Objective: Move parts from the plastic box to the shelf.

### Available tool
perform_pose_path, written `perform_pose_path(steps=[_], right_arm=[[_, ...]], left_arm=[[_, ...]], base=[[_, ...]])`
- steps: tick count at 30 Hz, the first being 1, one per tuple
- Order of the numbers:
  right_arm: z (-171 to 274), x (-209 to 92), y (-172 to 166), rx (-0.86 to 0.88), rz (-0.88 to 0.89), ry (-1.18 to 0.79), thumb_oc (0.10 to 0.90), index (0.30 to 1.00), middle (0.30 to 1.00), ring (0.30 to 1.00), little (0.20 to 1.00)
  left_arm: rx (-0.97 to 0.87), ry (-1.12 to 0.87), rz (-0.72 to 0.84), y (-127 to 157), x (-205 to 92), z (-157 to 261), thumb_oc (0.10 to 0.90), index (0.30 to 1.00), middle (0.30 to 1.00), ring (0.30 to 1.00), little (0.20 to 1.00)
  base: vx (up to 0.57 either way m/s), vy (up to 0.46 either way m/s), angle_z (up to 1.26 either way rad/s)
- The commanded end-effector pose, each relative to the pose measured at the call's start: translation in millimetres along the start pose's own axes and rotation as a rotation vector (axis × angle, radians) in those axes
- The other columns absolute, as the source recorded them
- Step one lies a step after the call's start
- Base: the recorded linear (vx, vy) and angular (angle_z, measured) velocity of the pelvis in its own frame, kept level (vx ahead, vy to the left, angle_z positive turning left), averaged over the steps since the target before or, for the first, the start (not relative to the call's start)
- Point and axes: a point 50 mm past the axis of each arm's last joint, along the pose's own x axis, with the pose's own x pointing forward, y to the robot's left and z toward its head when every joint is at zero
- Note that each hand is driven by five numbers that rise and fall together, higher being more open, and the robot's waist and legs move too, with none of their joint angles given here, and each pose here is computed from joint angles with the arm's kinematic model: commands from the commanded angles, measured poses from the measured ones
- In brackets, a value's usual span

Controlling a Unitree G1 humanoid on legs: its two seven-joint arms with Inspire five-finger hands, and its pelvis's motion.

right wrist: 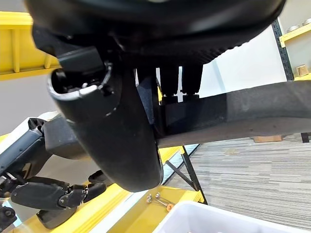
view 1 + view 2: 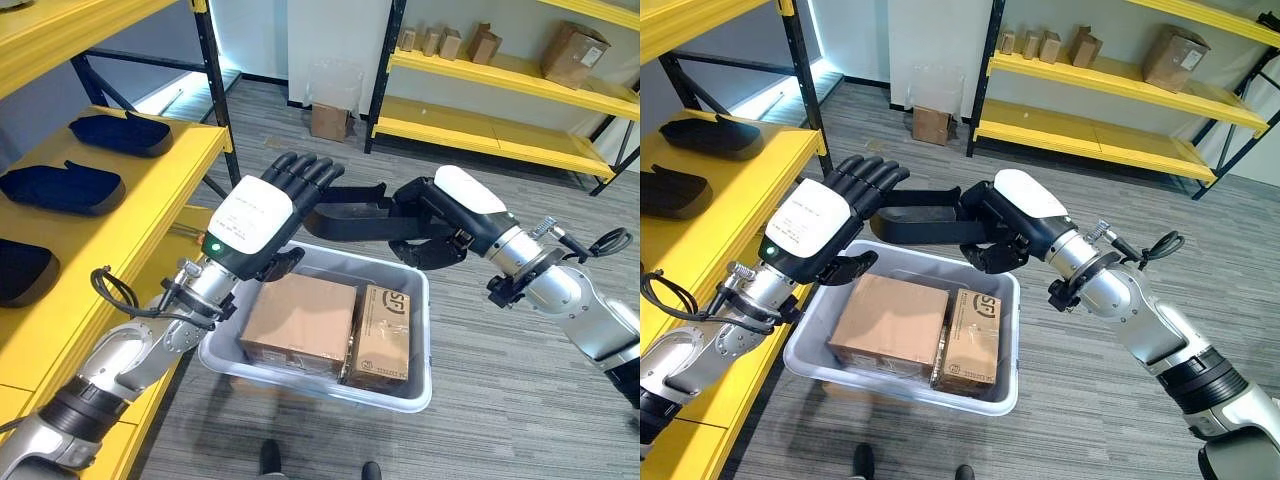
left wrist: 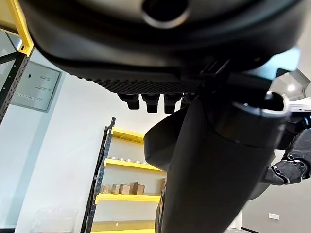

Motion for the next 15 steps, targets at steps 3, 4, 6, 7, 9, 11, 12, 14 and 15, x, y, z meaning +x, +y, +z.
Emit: perform_pose_path(steps=[3,4,6,7,9,11,12,14,15], right_arm=[[41.7,29.9,-51.5,0.005,-0.234,-0.240,0.400,0.300,0.300,0.300,0.300],[42.6,30.6,-51.2,0.004,-0.231,-0.244,0.400,0.300,0.300,0.300,0.300],[44.1,31.6,-50.7,0.002,-0.224,-0.250,0.400,0.300,0.300,0.300,0.300],[44.2,31.9,-50.0,0.005,-0.222,-0.250,0.400,0.300,0.300,0.300,0.300],[44.8,32.4,-50.3,0.003,-0.221,-0.252,0.400,0.300,0.300,0.300,0.300],[46.3,34.2,-49.5,0.005,-0.219,-0.258,0.400,0.300,0.300,0.300,0.300],[46.2,34.2,-49.7,0.005,-0.219,-0.258,0.400,0.300,0.300,0.300,0.300],[47.8,35.1,-50.2,0.006,-0.221,-0.264,0.400,0.300,0.300,0.300,0.300],[48.2,36.2,-49.6,0.007,-0.221,-0.265,0.400,0.300,0.300,0.300,0.300]], left_arm=[[-0.003,-0.088,0.071,5.5,25.7,11.3,0.900,1.000,1.000,1.000,1.000],[-0.001,-0.092,0.074,6.3,26.7,11.6,0.900,1.000,1.000,1.000,1.000],[-0.002,-0.098,0.077,6.8,28.0,12.8,0.900,1.000,1.000,1.000,1.000],[-0.004,-0.103,0.080,7.0,28.8,14.0,0.900,1.000,1.000,1.000,1.000],[-0.004,-0.112,0.083,8.0,30.1,15.5,0.900,1.000,1.000,1.000,1.000],[-0.011,-0.134,0.088,8.1,34.6,20.2,0.900,1.000,1.000,1.000,1.000],[-0.011,-0.134,0.088,8.1,34.9,20.3,0.900,1.000,1.000,1.000,1.000],[-0.017,-0.149,0.088,8.4,36.8,23.0,0.863,0.948,0.948,0.948,0.948],[-0.027,-0.162,0.088,8.0,39.1,26.1,0.573,0.542,0.542,0.542,0.542]], base=[[0.00,0.002,-0.02],[0.01,0.012,-0.07],[0.01,0.008,-0.07],[0.01,0.004,-0.04],[0.00,0.002,-0.02],[0.00,0.000,0.00],[0.00,0.000,0.00],[0.00,0.000,0.00],[0.00,0.000,0.00]])
